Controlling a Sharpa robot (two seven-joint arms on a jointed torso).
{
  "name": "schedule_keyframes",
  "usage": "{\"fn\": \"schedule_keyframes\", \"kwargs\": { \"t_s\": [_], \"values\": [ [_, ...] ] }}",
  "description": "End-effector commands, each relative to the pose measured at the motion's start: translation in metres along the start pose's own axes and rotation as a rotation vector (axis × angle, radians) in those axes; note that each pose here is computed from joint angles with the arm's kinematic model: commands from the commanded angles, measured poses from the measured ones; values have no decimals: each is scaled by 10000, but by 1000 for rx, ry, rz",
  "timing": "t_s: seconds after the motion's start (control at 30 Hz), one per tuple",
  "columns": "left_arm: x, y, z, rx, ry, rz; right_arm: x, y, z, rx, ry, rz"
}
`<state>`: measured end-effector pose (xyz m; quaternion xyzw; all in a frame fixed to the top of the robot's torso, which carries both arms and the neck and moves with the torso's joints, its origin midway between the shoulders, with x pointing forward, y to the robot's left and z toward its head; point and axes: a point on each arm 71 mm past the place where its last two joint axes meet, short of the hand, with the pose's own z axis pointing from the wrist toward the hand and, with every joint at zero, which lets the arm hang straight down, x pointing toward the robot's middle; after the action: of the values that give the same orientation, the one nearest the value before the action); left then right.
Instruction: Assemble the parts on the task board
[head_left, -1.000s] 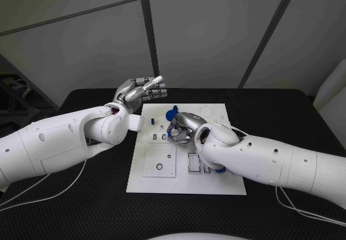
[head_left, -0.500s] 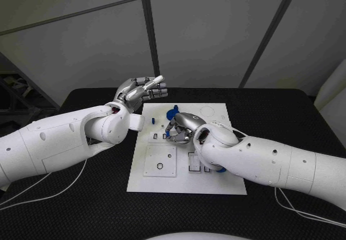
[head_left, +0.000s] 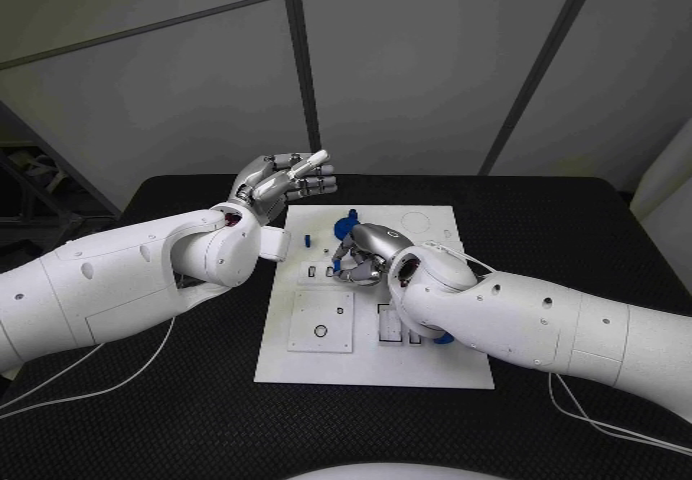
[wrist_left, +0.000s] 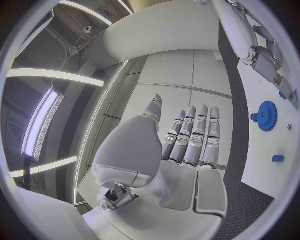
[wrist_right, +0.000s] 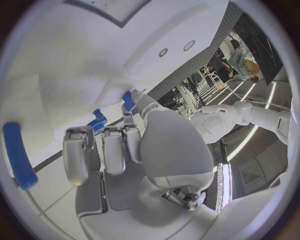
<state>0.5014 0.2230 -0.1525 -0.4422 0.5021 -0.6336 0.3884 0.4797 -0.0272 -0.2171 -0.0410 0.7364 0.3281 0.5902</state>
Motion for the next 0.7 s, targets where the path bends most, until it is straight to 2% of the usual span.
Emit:
{"fn": "schedule_keyframes", "kwargs": {
  "t_s": [0.03,0.7],
  "values": [
    [14,-14,5,6,14,0,14,-20,-1,4,18,-3],
    [7,-15,2,6,11,2,41,-44,-23,18,67,-25]
  ]
}}
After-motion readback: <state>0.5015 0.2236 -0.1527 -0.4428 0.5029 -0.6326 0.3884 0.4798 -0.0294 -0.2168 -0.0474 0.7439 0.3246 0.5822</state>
